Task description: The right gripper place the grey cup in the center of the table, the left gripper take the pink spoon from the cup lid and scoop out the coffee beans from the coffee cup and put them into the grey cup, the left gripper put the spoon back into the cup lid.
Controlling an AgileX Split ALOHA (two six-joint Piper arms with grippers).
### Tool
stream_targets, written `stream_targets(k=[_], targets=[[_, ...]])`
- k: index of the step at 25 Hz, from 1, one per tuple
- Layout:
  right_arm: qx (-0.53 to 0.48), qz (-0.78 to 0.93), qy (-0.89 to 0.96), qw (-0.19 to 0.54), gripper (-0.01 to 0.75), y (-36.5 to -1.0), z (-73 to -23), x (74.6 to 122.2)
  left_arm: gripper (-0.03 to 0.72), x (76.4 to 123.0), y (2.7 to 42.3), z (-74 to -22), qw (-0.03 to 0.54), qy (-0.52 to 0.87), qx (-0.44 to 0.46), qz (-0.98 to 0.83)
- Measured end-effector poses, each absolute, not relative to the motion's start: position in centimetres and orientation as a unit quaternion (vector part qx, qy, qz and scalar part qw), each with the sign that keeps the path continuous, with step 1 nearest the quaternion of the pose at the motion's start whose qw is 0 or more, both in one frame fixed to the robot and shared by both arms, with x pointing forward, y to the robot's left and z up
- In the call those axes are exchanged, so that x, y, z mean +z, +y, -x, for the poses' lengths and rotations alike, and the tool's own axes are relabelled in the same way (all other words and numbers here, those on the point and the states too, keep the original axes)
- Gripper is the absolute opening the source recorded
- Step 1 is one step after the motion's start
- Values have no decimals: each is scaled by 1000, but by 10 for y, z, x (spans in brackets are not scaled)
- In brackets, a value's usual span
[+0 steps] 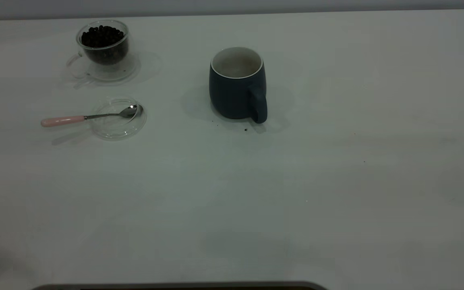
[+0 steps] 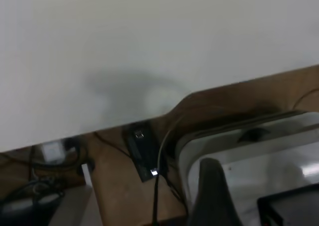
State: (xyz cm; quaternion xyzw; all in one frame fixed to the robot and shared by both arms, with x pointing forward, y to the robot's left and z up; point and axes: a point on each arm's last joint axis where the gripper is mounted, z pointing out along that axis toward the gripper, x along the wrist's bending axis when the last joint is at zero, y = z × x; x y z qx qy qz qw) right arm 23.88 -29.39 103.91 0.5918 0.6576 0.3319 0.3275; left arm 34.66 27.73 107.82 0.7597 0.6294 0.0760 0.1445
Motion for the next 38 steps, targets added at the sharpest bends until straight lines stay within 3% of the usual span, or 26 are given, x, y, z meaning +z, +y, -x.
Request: stream_targets(k=[7,16,38], targets=[[332,-592,658,327,587,-294,-239,1039,588,1060,294,-288,206,661,160,-704],[332,-592,658,327,587,-294,-239,1039,588,1041,297,-250,246,643,241,-684],[332,-592,658,327,587,-294,-239,1039,588,1032,296,-222,305,627,301,-651]])
